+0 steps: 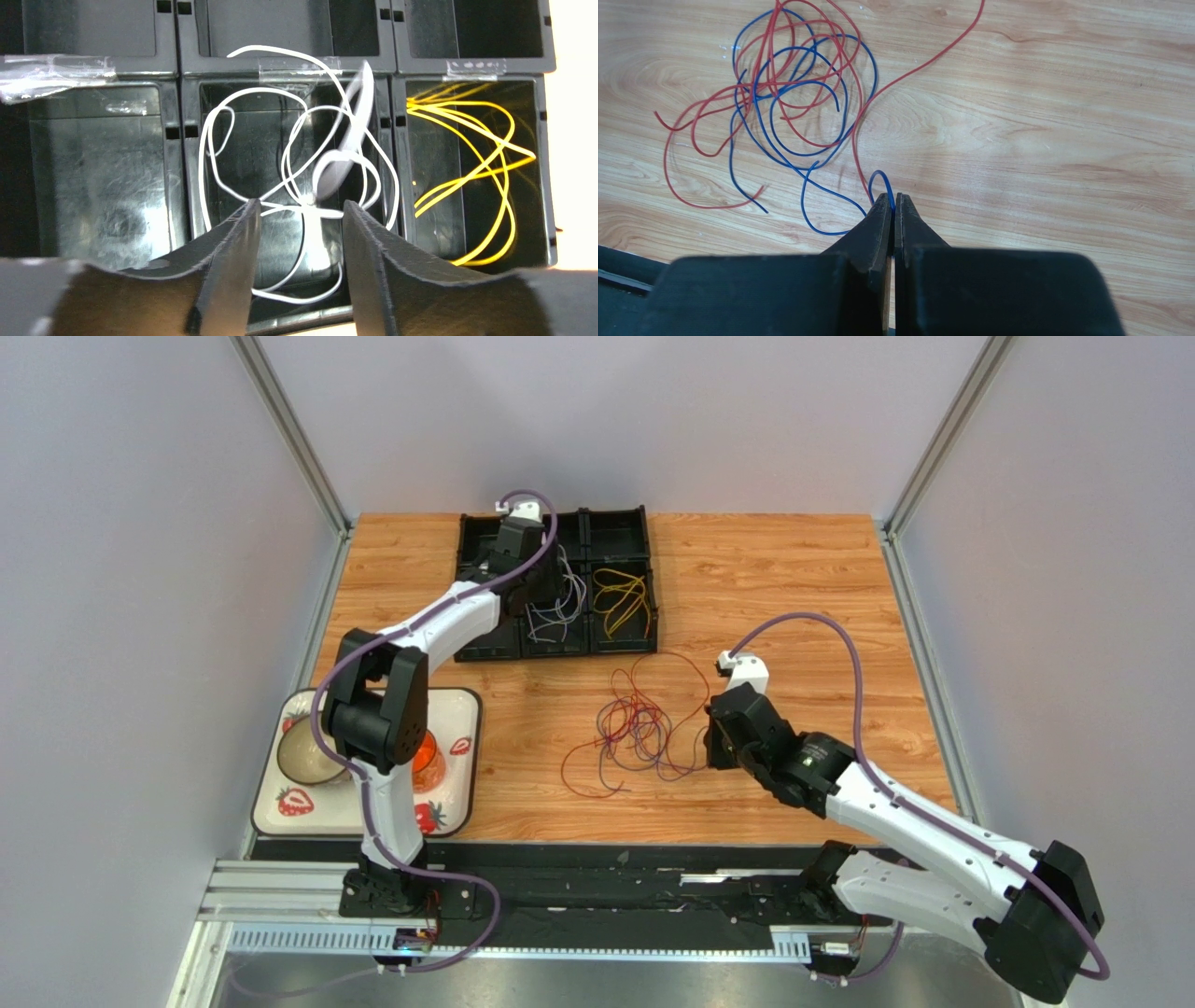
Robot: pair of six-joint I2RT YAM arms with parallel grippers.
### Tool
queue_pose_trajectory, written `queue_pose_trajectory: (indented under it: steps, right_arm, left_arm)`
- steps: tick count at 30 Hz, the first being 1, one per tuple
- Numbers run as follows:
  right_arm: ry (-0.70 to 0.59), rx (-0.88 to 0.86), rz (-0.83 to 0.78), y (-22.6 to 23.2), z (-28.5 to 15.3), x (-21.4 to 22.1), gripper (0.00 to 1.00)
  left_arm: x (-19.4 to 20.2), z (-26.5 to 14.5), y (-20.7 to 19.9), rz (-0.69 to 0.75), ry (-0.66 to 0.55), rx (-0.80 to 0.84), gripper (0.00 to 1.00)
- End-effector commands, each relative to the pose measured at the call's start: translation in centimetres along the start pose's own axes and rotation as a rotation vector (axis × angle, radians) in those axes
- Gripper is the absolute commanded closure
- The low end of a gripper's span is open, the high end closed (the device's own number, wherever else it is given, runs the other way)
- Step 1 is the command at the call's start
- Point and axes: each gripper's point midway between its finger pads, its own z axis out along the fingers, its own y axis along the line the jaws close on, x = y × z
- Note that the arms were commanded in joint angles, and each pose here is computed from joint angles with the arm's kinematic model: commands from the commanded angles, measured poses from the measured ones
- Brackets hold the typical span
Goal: Untangle the cables
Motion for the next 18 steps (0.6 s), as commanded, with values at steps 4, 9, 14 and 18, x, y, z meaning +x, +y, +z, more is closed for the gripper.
queue_pose_trajectory:
  steps: [4, 9, 14, 18]
  right_arm:
    - [-0.060, -0.022, 0.013, 1.1, -1.2, -3.0, 1.00]
    - [-0.067, -0.028, 0.024, 1.3, -1.6, -3.6, 1.00]
    - [-0.080, -0.021, 0.028, 1.3, -2.1, -4.3, 1.00]
    - [-0.114, -0.026, 0.026, 1.6, -3.0, -6.0, 1.00]
  left_arm:
    - [-4.9, -5.4, -1.1, 0.011, -0.099, 0.057, 0.39]
    - [-5.9, -7.4, -1.1, 0.007, -0.123, 0.058, 0.39]
    - [-6.6, -9.9, -1.5, 0.002, -0.142, 0.096, 0.39]
    - [-5.7, -11.4, -1.9, -0.016, -0.123, 0.134, 0.40]
